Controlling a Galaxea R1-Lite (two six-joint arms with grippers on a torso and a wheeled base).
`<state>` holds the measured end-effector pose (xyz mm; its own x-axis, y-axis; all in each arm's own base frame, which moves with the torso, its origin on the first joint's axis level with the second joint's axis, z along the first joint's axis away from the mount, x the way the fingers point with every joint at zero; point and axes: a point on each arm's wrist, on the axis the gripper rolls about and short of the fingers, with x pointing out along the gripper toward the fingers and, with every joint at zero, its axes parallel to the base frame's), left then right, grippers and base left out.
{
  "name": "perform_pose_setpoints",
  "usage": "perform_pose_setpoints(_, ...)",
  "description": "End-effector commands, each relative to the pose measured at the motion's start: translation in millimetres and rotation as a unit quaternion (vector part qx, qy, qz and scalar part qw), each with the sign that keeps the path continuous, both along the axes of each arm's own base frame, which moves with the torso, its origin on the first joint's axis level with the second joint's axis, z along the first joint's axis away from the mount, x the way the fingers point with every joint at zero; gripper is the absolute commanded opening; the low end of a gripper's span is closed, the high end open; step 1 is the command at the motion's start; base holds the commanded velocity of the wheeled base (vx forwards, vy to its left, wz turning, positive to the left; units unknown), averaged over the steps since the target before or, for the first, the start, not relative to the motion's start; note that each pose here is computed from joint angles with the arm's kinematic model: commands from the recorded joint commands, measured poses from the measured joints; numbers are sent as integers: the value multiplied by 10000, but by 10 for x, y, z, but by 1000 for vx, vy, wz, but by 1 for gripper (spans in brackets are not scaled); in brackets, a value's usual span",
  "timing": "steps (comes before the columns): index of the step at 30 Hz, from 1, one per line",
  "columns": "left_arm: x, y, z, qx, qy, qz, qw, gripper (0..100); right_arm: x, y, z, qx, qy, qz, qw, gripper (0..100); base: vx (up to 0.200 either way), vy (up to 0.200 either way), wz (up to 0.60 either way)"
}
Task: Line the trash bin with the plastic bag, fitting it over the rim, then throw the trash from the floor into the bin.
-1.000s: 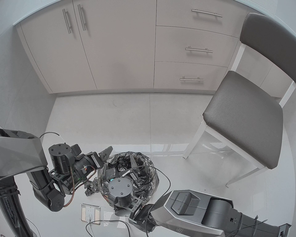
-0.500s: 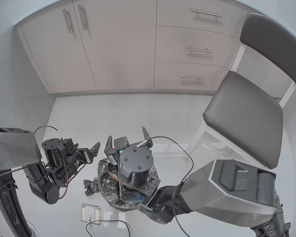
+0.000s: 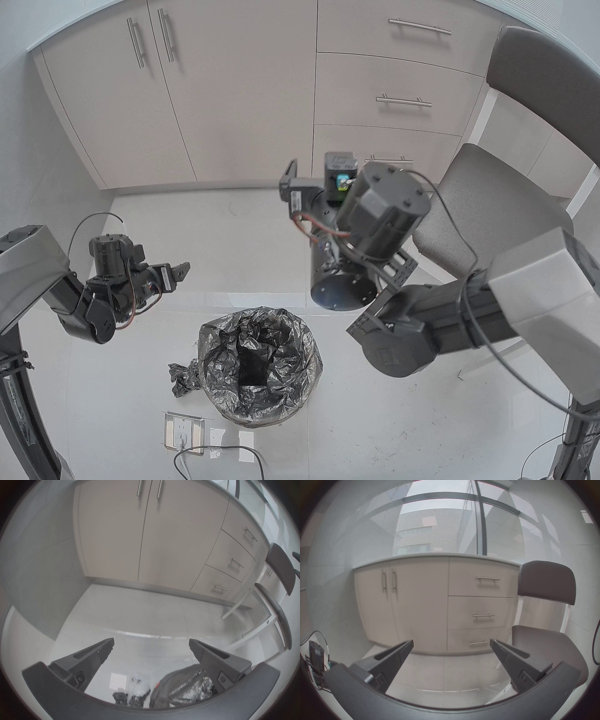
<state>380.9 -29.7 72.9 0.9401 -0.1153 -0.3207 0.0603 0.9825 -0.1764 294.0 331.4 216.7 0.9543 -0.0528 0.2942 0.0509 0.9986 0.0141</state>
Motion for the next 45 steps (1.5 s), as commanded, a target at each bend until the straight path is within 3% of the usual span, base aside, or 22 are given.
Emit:
perform_pose_setpoints(1,518,488,-170,455,70,-267,9986,100,18,-337,469,438,-388,-262,9979,100,0,0,0)
perform_pose_setpoints(4,733,709,-377,955,37,-234,9952,100,37,-345,457,432,-384,-285,9979,100,0,0,0)
perform_pose_setpoints(7,896,820,-466,972,63,-169,9951,100,58,-331,419,392,-360,-279,9982,100,0,0,0)
perform_pose_setpoints(13,1055,806,-552,940,71,-238,9953,100,122,-329,345,321,-312,-320,9985,100,0,0,0)
perform_pose_setpoints(19,1346,723,-600,845,65,-616,9945,100,213,-339,280,266,-273,-406,9984,100,0,0,0)
perform_pose_setpoints(29,1620,738,-570,1077,332,-813,9903,100,287,-396,252,232,-253,-507,9981,100,0,0,0)
perform_pose_setpoints(34,1539,722,-1280,884,1606,-990,9780,100,368,-401,151,160,-193,-560,9981,100,0,0,0)
perform_pose_setpoints(35,1539,722,-1280,884,1606,-990,9780,100,368,-401,151,160,-193,-560,9981,100,0,0,0)
perform_pose_setpoints(37,1457,714,-1604,758,2160,-1046,9678,100,382,-406,138,149,-182,-575,9981,100,0,0,0)
perform_pose_setpoints(45,1268,676,-2007,507,3130,-1291,9396,100,390,-399,117,132,-167,-575,9981,100,0,0,0)
